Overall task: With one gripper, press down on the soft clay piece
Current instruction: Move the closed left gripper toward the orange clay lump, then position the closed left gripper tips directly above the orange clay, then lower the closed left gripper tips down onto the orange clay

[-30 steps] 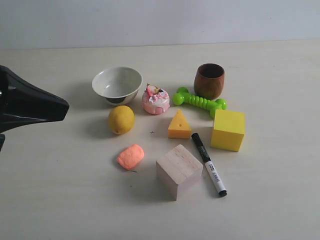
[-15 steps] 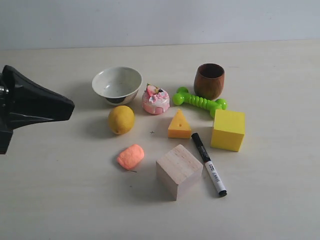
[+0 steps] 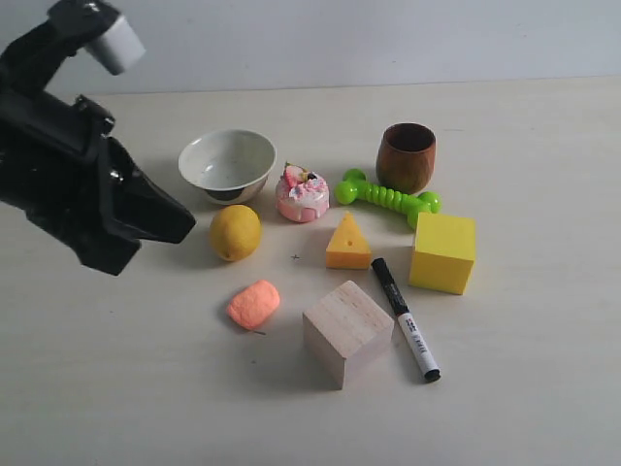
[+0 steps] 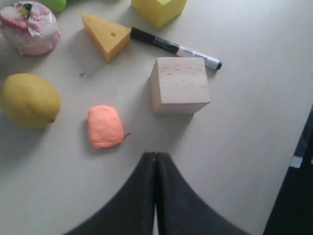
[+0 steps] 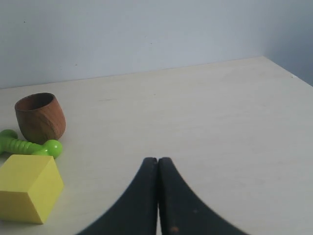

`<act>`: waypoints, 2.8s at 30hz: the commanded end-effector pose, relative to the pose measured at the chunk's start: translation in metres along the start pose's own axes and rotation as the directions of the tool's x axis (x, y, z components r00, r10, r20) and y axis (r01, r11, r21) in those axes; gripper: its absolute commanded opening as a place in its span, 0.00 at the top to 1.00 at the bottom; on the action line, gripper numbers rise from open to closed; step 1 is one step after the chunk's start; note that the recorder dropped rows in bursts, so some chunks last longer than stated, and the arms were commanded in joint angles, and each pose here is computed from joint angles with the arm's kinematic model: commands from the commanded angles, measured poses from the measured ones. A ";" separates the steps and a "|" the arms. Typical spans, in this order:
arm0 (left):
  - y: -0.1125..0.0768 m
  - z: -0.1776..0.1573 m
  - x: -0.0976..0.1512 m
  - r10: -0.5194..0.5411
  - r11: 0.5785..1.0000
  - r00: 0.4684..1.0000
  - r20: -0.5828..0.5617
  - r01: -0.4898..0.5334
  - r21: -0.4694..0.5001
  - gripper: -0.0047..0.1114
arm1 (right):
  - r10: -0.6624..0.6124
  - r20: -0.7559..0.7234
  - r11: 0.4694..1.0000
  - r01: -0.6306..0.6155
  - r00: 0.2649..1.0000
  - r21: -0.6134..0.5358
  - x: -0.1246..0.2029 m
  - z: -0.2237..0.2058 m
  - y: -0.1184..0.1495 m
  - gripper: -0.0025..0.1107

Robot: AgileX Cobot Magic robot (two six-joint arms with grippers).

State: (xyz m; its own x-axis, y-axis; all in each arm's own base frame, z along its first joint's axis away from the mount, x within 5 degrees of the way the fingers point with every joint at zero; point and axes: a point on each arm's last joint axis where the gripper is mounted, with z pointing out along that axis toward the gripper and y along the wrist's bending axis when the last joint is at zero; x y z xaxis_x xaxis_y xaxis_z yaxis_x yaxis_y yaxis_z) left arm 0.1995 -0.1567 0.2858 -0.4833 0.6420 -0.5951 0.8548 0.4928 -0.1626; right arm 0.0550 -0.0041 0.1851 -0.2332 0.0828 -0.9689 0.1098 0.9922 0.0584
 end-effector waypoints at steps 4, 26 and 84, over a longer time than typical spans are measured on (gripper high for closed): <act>0.002 0.025 -0.026 0.028 0.994 0.981 -0.190 -0.047 -0.095 0.96 | -0.003 0.007 1.000 0.003 1.000 0.004 0.001 0.000 0.000 0.97; 0.038 0.136 -0.013 -0.151 0.988 0.892 -0.426 0.131 -0.076 0.96 | -0.003 0.007 1.000 0.003 1.000 0.004 0.001 0.000 0.000 0.97; 0.045 0.173 -0.021 0.772 0.619 0.497 -0.397 -0.731 0.289 0.96 | -0.003 0.007 1.000 0.003 1.000 0.004 0.001 0.000 0.000 0.97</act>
State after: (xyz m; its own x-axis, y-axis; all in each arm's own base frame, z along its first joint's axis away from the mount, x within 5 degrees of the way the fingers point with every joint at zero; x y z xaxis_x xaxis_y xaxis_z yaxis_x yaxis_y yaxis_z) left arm 0.2804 -0.2456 0.1515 0.3275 0.9398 -0.0975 0.9441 -0.3213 0.0737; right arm 0.0550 -0.0041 0.1851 -0.2332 0.0828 -0.9689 0.1098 0.9922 0.0584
